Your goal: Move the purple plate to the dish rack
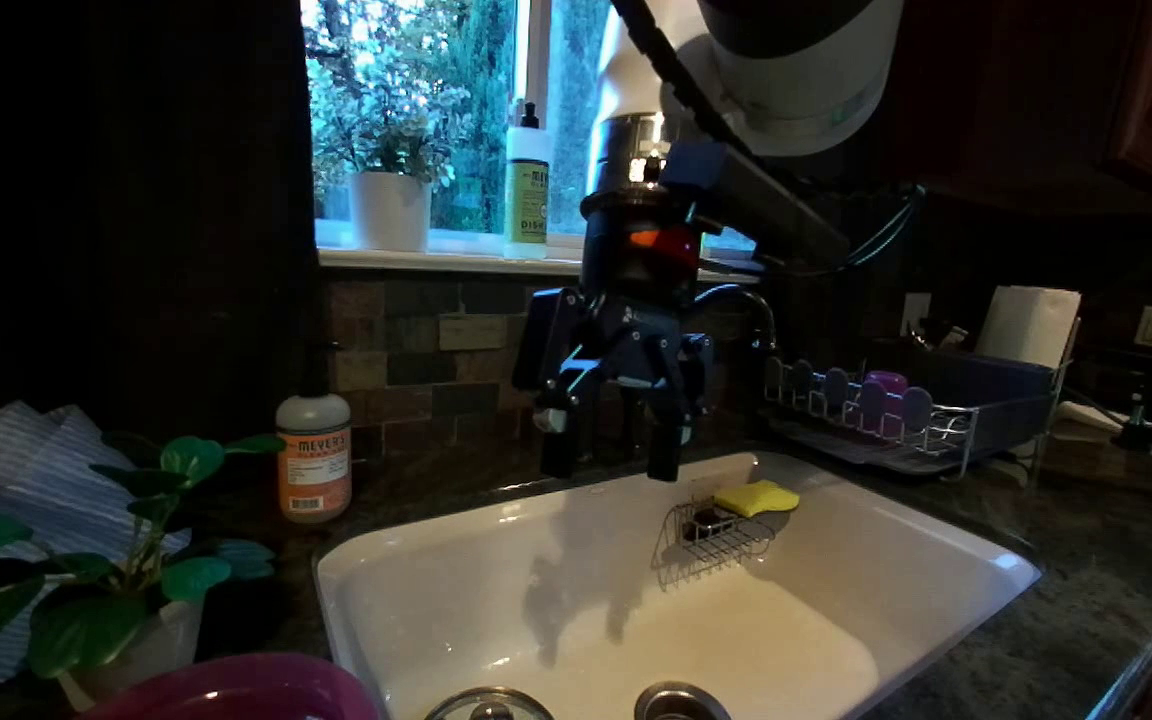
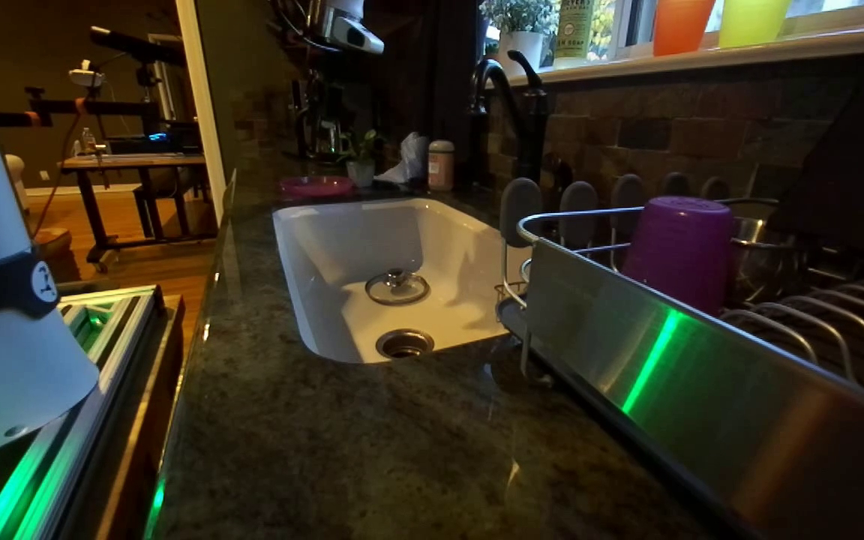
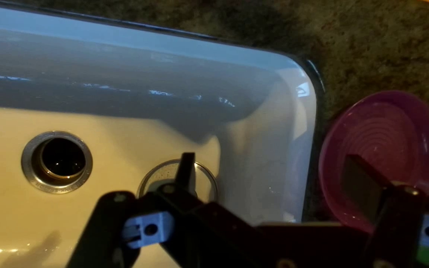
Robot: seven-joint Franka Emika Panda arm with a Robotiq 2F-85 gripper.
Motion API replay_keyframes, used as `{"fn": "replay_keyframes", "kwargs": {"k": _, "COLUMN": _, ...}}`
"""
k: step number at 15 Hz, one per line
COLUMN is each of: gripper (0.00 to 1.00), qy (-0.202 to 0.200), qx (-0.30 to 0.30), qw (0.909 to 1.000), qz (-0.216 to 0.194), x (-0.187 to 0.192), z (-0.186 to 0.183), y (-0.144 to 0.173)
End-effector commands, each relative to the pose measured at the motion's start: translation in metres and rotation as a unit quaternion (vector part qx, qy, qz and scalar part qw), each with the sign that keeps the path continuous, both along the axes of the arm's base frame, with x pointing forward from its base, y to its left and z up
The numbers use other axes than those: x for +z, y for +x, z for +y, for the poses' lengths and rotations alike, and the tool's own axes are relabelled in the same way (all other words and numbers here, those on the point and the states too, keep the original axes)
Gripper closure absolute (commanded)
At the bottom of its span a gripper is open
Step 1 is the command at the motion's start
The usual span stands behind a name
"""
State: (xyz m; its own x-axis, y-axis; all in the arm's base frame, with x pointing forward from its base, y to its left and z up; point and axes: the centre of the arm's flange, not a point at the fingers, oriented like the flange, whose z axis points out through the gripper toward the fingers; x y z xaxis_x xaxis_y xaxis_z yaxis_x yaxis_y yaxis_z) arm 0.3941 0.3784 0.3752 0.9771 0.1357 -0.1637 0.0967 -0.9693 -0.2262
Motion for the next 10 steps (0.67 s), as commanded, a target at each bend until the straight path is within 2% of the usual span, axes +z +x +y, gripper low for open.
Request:
{"fn": "replay_keyframes", "kwargs": {"k": 1, "gripper": 0.0, "qy": 0.0, "qx": 0.0, "qw": 1.0, "qz": 0.0, "x": 0.0, "z": 0.0, "y": 0.0}}
{"fn": "replay_keyframes", "kwargs": {"k": 4, "gripper": 0.0, "qy": -0.03, "qx": 0.017, "qw": 0.9993, "qz": 0.01, "x": -0.014, "z": 0.033, "y": 0.011}}
{"fn": "replay_keyframes", "kwargs": {"k": 9, "gripper": 0.0, "qy": -0.08, "qx": 0.056, "qw": 0.995, "qz": 0.021, "x": -0.049, "z": 0.082, "y": 0.007}}
{"fn": "replay_keyframes", "kwargs": {"k": 10, "gripper": 0.0, "qy": -0.11, "qx": 0.044, "qw": 0.9928, "qz": 0.013, "x": -0.058, "z": 0.093, "y": 0.006}}
